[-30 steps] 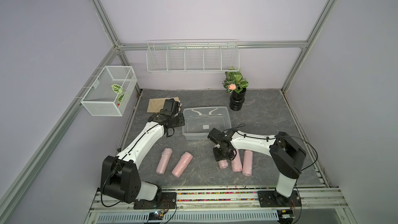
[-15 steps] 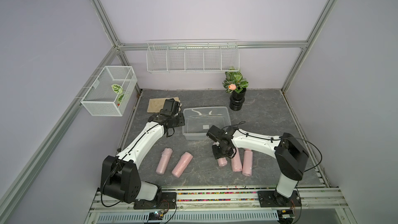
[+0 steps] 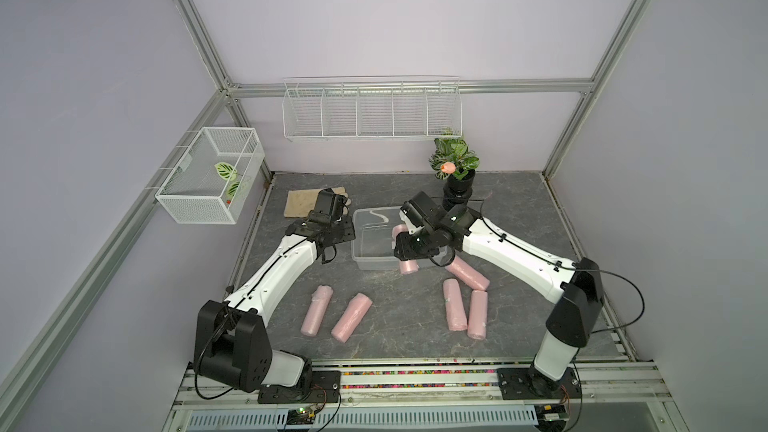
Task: Put the roll of trash bags into the storage box
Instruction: Place the roll of trash bags in the storage box.
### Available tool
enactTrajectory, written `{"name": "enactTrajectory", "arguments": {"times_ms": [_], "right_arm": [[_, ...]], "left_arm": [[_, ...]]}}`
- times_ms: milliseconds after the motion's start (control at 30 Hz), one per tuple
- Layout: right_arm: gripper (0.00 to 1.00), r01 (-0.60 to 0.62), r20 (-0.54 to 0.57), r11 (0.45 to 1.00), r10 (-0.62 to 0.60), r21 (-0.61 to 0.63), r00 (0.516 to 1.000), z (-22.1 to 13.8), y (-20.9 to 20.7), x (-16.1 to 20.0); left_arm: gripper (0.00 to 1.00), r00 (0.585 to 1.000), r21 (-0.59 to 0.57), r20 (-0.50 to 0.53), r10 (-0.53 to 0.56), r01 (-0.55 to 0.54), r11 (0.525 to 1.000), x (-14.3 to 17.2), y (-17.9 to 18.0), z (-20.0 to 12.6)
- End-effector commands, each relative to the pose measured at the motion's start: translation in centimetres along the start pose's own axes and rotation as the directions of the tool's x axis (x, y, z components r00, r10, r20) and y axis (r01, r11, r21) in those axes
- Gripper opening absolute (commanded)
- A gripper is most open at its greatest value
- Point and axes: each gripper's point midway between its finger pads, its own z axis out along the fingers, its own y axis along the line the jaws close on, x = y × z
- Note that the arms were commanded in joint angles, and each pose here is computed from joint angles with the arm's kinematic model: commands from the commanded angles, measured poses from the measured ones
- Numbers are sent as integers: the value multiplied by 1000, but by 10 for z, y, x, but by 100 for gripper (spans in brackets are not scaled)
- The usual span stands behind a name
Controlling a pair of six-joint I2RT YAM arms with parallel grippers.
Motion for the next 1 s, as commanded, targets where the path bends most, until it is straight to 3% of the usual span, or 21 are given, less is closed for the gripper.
{"name": "enactTrajectory", "arguments": {"times_ms": [0, 333, 600, 967], "right_arm": [[46, -18, -3, 997, 18, -71, 1000, 26, 6, -24], [44, -107, -10, 981, 106, -161, 994, 85, 22, -73], [43, -191, -42, 962, 186, -195, 982, 126, 22, -86], [42, -296, -38, 925, 295, -241, 955, 150, 18, -102]], "left_arm": [[52, 998, -13, 44, -38, 38, 999, -5, 4, -5], [53, 996, -14, 33, -84, 85, 996, -5, 11, 6], [53, 994, -3, 28, -106, 106, 994, -3, 13, 13], [53, 991, 2, -4, -137, 137, 991, 2, 15, 32]]}}
